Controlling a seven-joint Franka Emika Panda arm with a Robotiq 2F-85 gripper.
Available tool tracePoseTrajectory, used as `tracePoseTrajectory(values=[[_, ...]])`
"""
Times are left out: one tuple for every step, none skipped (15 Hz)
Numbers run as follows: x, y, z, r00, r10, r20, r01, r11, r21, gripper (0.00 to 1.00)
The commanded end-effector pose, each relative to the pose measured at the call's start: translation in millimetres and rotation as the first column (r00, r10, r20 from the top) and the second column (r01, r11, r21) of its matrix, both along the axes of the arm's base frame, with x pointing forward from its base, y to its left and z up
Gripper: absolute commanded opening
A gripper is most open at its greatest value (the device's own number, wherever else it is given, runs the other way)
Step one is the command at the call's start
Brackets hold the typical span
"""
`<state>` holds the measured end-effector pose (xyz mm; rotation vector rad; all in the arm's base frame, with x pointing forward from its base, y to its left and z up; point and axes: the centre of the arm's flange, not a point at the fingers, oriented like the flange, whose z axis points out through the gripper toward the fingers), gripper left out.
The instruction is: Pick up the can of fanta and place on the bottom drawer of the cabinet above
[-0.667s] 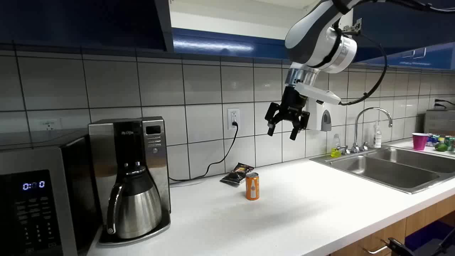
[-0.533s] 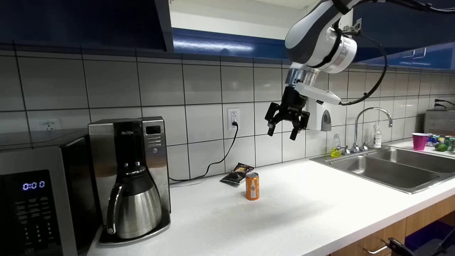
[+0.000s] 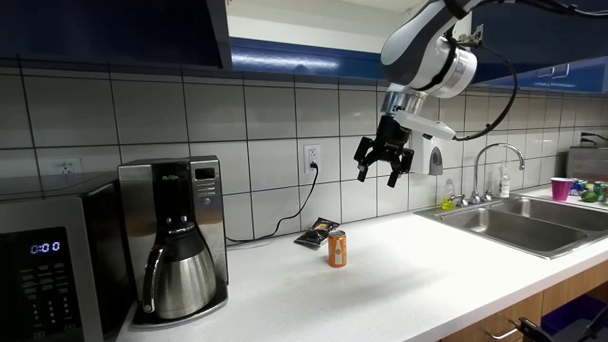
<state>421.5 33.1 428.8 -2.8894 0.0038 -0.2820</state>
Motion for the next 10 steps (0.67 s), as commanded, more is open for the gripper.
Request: tracePoseTrajectory(values=[[0.0,0.0,0.0,1.0,0.0,0.0,0.0,1.0,0.0,1.0],[0.0,0.0,0.0,1.0,0.0,0.0,0.0,1.0,0.0,1.0],[0.0,0.0,0.0,1.0,0.0,0.0,0.0,1.0,0.0,1.0],[0.0,0.0,0.0,1.0,0.0,0.0,0.0,1.0,0.0,1.0],[0.0,0.0,0.0,1.0,0.0,0.0,0.0,1.0,0.0,1.0],[0.0,0.0,0.0,1.0,0.0,0.0,0.0,1.0,0.0,1.0],[0.0,0.0,0.0,1.0,0.0,0.0,0.0,1.0,0.0,1.0],[2.1,0.9,-1.4,1.0,0.004,0.001,-0.004,1.0,-0.002,1.0],[4.3,1.9,-4.2,1.0,0.008,-0.002,-0.008,1.0,-0.009,1.0],[7.1,3.6,-9.6,1.0,0.015,-0.006,-0.015,1.0,-0.014,1.0]])
